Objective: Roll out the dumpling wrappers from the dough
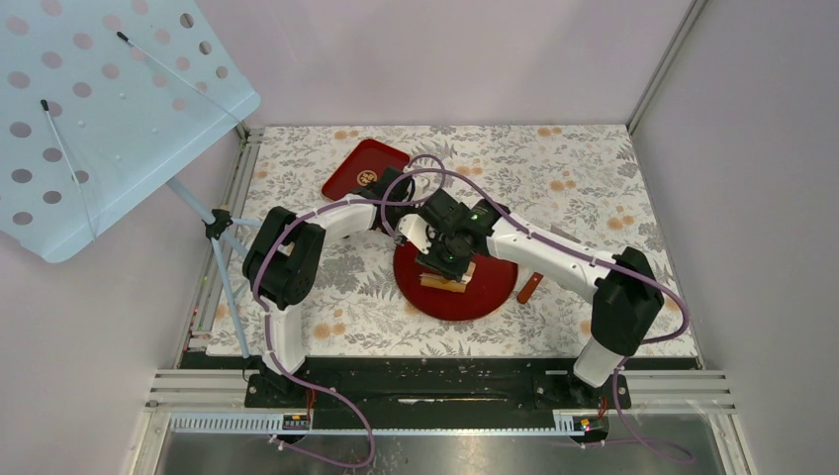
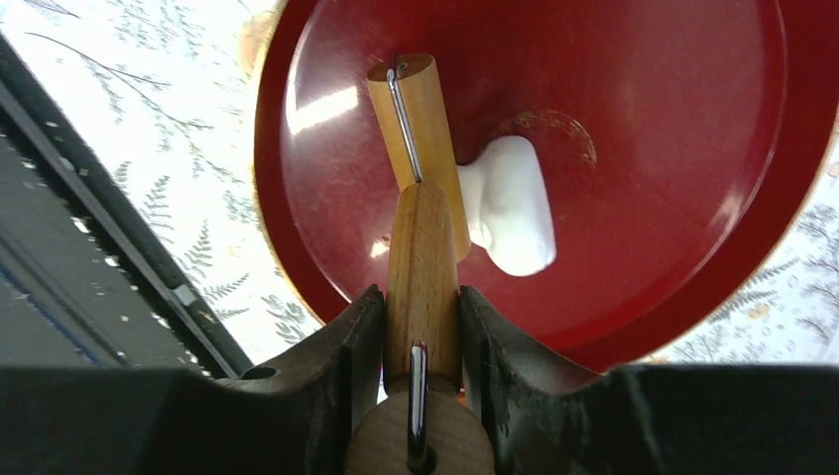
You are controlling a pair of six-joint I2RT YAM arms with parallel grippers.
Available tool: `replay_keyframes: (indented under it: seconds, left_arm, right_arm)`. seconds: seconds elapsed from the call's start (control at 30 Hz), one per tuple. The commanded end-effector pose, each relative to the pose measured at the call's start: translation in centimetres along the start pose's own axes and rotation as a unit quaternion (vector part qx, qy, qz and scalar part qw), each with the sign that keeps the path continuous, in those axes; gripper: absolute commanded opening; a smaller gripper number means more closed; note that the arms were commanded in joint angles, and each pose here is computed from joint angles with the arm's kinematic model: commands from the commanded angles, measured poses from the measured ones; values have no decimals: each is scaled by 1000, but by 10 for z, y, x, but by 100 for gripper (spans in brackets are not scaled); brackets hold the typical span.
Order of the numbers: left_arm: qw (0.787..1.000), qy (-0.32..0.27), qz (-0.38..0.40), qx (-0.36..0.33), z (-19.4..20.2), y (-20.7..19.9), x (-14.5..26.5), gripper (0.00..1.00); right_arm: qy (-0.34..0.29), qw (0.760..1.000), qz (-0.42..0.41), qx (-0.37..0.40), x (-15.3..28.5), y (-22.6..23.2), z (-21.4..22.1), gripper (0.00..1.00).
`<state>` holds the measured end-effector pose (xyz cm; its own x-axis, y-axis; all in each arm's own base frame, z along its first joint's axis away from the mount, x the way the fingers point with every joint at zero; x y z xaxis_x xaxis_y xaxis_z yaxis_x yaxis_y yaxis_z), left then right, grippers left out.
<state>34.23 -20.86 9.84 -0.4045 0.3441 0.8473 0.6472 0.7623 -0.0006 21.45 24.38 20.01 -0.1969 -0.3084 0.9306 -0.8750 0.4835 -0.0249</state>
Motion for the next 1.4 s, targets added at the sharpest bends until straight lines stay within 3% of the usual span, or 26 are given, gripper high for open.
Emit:
replay_keyframes:
  seconds: [0.0,0.23,0.4,0.5,0.67,0.97,1.17,1.37]
  left_arm:
    - [999,35,-16,-15,13,-2,-10,0]
    - [999,34,-16,-15,13,-2,-9,0]
    - [999,34,-16,-16,13,-1,-10,0]
    - [999,33,-16,-16,12,-2,-9,0]
    - [999,34,-16,-15,13,-1,-10,0]
    - [999,34,-17,-16,12,-2,-10,0]
    - [999,35,-17,-16,12,-1,-10,0]
    - [999,35,-18,-16,12,-1,-10,0]
  right_arm:
    - [-77,992,-100,-25,9,18,-25,0]
    - [-125,985,-78,-89,45,-7,-39,0]
    - [-169,966,-54,-186,81,-43,-40,0]
    - [-172,947,-82,-258,89,-56,-35,0]
    - [-133,918,-144,-345,72,-58,-19,0]
    - [-125,904,-176,-369,64,-53,3,0]
    - [-92,908,-80,-400,44,-72,19,0]
    - [-40,885,-35,-463,12,-110,40,0]
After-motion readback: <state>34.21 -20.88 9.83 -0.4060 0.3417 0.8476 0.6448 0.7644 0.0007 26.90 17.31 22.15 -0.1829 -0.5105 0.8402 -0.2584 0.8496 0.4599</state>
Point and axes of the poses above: each gripper's point midway between its finger pads, its own x axis back along the fingers, its own y axis along the line the jaws close on, z = x × y, the point moved 9 cm from there along x, back along the fingers, and after that the axes turned 11 degrees about -x, right-handed, at the moved point
